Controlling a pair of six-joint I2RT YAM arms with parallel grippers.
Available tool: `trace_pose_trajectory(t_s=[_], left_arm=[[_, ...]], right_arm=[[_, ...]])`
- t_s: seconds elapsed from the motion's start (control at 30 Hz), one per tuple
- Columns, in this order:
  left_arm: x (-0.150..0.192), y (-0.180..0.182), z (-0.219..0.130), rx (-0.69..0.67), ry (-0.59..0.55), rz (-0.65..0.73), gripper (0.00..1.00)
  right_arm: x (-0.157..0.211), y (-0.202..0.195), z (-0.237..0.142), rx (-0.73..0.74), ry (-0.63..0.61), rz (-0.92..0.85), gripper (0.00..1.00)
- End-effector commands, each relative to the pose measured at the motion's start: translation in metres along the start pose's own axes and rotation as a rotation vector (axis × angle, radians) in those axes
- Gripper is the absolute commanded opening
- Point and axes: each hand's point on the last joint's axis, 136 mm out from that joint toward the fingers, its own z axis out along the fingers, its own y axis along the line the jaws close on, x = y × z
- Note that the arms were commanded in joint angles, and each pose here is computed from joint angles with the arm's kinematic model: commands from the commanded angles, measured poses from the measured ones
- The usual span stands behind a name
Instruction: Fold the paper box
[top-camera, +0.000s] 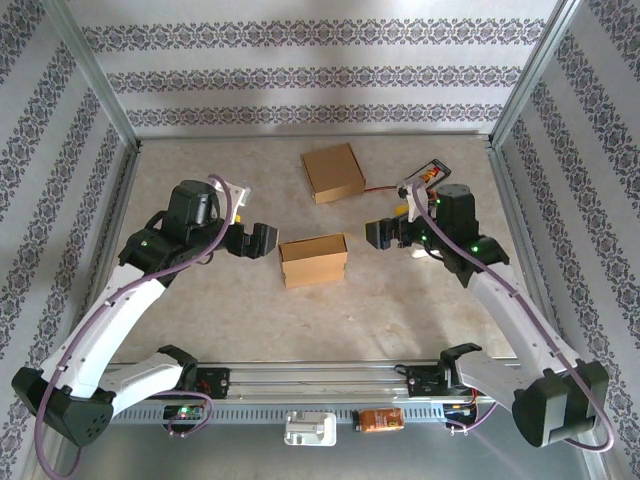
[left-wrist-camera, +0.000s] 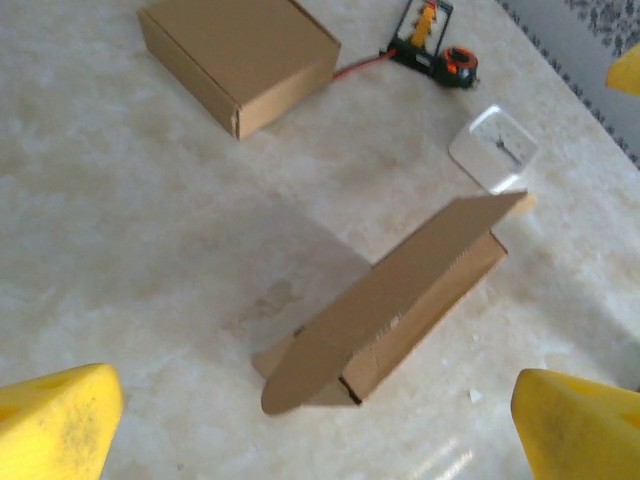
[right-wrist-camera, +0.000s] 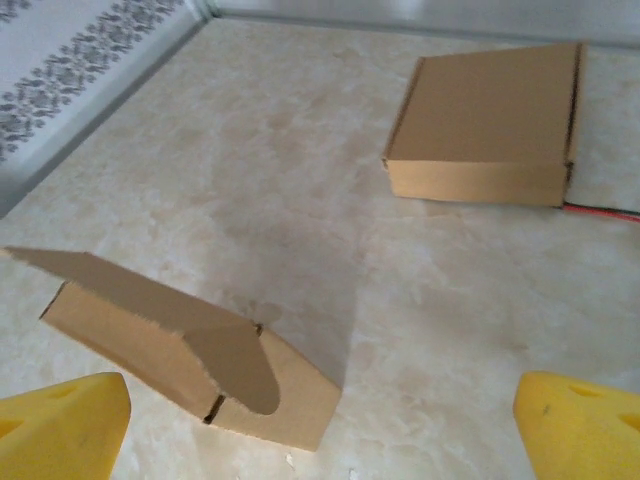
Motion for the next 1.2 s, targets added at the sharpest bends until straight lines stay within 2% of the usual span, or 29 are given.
trace_pose_trajectory(t_s=[0.0, 0.13, 0.2, 0.33, 0.43, 0.63, 1.0, 1.17], left_arm=[[0.027, -0.004, -0.004, 0.042, 0.11, -0.006, 1.0], [0.04, -0.023, 0.004, 0.175, 0.134, -0.007, 1.0], [0.04, -0.028, 0.01, 0.218, 0.133, -0.011, 1.0], [0.041, -0.019, 0.022, 0.18, 0.171, -0.005, 1.0], [0.044, -0.014, 0.027, 0.155, 0.195, -0.01, 1.0], [0.052, 0.001, 0.029, 0.071, 0.201, -0.028, 0.99], [0.059, 0.002, 0.037, 0.055, 0.213, 0.023, 0.76], [0.059, 0.002, 0.043, 0.045, 0.219, 0.039, 0.71]], right_arm=[[-0.008, 0.021, 0.003, -0.134, -0.076, -0.101, 0.98], [0.009, 0.031, 0.02, -0.204, -0.005, -0.115, 0.98], [0.023, 0.034, 0.032, -0.204, 0.074, -0.157, 0.98], [0.033, 0.038, 0.048, -0.2, 0.149, -0.202, 0.96], [0.033, 0.036, 0.056, -0.184, 0.159, -0.21, 0.9], [0.038, 0.035, 0.063, -0.162, 0.205, -0.265, 0.67], [0.036, 0.027, 0.06, -0.107, 0.224, -0.316, 0.41], [0.036, 0.029, 0.058, -0.115, 0.226, -0.314, 0.32]])
